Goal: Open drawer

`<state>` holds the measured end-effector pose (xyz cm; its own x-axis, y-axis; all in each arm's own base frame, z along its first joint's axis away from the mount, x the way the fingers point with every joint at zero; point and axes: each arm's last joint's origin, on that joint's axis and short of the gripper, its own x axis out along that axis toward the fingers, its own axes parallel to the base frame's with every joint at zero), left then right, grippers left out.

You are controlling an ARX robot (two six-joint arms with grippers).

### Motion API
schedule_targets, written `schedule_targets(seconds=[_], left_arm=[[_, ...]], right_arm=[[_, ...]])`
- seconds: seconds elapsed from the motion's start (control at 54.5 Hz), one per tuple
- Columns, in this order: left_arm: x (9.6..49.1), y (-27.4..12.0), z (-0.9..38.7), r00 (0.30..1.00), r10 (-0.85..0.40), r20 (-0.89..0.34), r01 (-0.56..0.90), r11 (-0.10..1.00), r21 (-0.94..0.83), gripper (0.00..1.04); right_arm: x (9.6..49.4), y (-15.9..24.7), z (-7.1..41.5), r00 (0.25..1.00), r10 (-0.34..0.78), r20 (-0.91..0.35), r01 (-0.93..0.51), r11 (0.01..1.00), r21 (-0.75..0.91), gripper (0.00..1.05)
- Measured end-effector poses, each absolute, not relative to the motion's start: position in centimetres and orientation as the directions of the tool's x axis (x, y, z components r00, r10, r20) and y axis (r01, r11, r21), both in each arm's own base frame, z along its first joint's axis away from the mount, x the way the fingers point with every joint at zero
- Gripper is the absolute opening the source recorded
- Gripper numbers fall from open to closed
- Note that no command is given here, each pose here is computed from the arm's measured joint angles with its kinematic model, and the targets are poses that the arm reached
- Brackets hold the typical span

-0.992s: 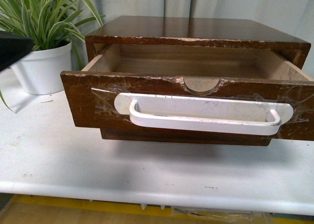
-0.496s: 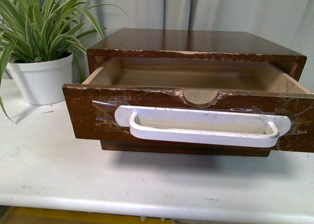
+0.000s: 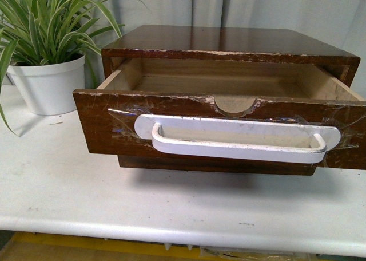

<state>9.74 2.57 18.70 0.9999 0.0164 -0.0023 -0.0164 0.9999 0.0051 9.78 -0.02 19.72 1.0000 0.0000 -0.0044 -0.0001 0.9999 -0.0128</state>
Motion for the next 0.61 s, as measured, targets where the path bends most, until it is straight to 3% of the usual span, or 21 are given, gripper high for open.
schedule_targets(seconds=[0.349,0.606], left_arm=[[9.8,1.1,17.7,1.0,0.012,0.002,-0.012,1.0,0.003,0.07],[9.7,0.0,16.6,1.0,0.002,0.004,-0.002,1.0,-0.002,0.04]], right_arm=[[9.8,0.0,18.3,1.0,-0.002,-0.004,0.002,1.0,-0.012,0.02],[9.8,0.0,17.7,1.0,-0.002,-0.004,0.002,1.0,-0.011,0.01]])
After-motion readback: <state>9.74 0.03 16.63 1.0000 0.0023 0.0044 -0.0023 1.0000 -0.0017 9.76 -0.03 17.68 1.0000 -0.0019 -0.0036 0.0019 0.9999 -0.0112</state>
